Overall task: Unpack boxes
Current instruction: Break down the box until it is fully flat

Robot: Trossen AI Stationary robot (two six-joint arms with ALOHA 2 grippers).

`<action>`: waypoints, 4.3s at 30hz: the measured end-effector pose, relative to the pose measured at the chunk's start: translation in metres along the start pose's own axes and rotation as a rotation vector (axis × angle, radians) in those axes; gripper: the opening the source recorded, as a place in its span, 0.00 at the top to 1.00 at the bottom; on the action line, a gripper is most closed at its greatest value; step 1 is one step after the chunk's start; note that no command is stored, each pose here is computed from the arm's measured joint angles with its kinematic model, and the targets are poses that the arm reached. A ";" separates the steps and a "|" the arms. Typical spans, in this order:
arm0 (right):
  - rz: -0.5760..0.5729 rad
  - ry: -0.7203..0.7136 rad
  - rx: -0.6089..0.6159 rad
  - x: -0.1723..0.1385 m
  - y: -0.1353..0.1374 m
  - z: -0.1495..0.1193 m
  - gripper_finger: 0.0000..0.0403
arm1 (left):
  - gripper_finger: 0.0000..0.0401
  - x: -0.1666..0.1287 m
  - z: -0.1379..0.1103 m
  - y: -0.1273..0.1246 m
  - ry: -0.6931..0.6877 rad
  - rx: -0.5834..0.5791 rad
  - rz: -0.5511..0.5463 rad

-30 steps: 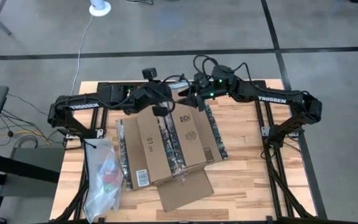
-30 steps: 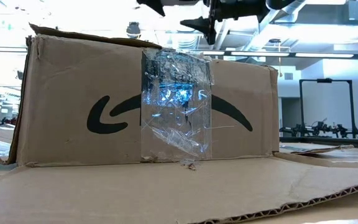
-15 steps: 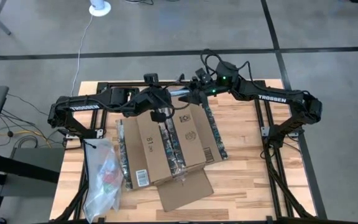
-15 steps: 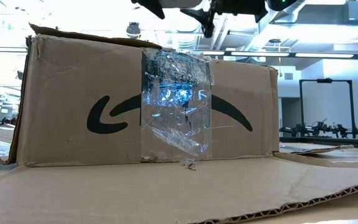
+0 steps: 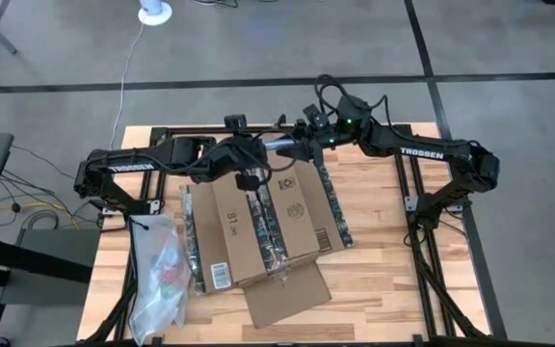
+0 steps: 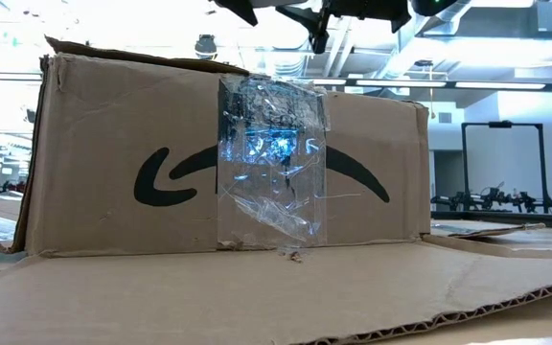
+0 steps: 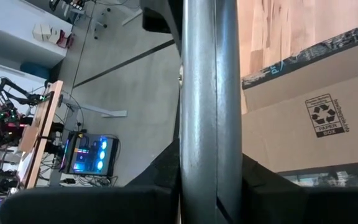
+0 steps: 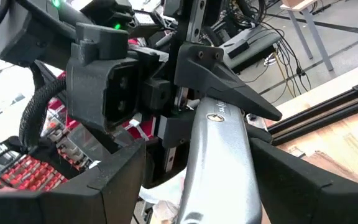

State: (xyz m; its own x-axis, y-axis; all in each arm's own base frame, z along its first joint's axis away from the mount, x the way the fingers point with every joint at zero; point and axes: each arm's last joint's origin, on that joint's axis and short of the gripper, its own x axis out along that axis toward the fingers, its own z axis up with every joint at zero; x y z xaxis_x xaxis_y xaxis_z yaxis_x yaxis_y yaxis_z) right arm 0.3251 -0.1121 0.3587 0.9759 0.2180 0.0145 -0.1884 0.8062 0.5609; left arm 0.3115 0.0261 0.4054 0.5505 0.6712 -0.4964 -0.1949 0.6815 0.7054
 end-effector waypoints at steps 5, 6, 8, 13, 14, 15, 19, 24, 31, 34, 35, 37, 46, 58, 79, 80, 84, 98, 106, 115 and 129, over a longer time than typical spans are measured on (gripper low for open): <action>-0.002 -0.009 0.014 0.001 0.001 0.000 0.36 | 0.87 0.000 0.000 0.000 0.001 0.002 -0.001; -0.003 -0.010 0.018 0.001 0.001 0.000 0.36 | 0.87 0.000 0.000 0.000 0.001 0.002 -0.001; 0.000 -0.017 0.035 0.001 0.002 0.001 0.36 | 0.87 0.000 0.000 0.000 0.001 0.001 0.000; -0.001 -0.022 0.038 0.002 0.004 0.000 0.36 | 0.87 0.000 0.000 0.000 -0.001 0.022 -0.001; 0.000 -0.023 0.038 0.002 0.004 0.000 0.36 | 0.87 0.000 0.000 0.000 -0.001 0.024 -0.001; 0.001 -0.024 0.038 0.002 0.004 0.000 0.36 | 0.87 0.000 0.000 0.000 -0.002 0.025 -0.002; 0.000 -0.020 0.051 0.005 0.005 -0.002 0.36 | 0.87 0.000 0.000 -0.001 -0.001 0.037 -0.003; 0.013 0.002 0.066 0.017 0.002 -0.011 0.36 | 0.87 0.000 0.000 -0.001 -0.013 0.051 -0.035; 0.006 -0.011 0.045 0.020 0.005 -0.004 0.36 | 0.87 0.000 -0.001 0.000 0.001 0.055 -0.017; 0.000 0.000 0.053 0.020 0.004 -0.005 0.36 | 0.87 0.000 -0.002 -0.001 0.005 0.063 -0.025; -0.003 0.005 0.055 0.020 0.004 -0.006 0.36 | 0.87 0.000 -0.001 -0.001 0.004 0.062 -0.027; -0.008 0.012 0.058 0.020 0.004 -0.007 0.36 | 0.87 0.000 -0.002 -0.001 0.006 0.065 -0.029; -0.010 0.014 0.064 0.020 0.004 -0.007 0.38 | 0.87 0.000 -0.002 -0.002 0.010 0.082 -0.035; -0.032 -0.007 0.058 0.015 -0.003 -0.001 0.72 | 0.87 -0.001 -0.001 -0.002 0.005 0.077 -0.029; -0.005 -0.004 -0.124 0.007 -0.011 0.006 0.72 | 0.76 -0.003 -0.001 -0.004 0.000 0.058 -0.041; 0.002 -0.001 -0.151 0.005 -0.012 0.007 0.72 | 0.75 -0.004 0.000 -0.006 -0.004 0.045 -0.042; -0.024 0.019 -0.257 -0.014 -0.017 0.018 0.72 | 0.74 -0.012 0.000 -0.010 -0.008 -0.034 -0.059; -0.298 0.231 -0.355 -0.123 -0.015 0.032 0.72 | 0.73 -0.029 -0.015 -0.036 0.132 -0.312 -0.195; -0.167 0.270 -0.393 -0.104 0.008 0.022 0.72 | 0.73 -0.007 -0.008 -0.045 0.027 -0.438 -0.168; -0.110 0.316 -0.416 -0.095 0.016 0.013 0.72 | 0.72 0.003 0.011 -0.042 -0.210 -0.572 -0.233; -0.057 0.342 -0.430 -0.083 0.022 0.005 0.72 | 0.49 0.042 0.014 -0.015 -0.352 -0.663 -0.467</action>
State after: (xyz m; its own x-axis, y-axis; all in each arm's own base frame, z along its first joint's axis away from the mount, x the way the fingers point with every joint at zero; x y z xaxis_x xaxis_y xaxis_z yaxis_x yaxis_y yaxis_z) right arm 0.2405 -0.1150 0.3742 0.9078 0.2756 -0.3162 -0.2341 0.9584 0.1633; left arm 0.3489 0.0398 0.3809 0.8881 0.2276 -0.3993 -0.2580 0.9659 -0.0233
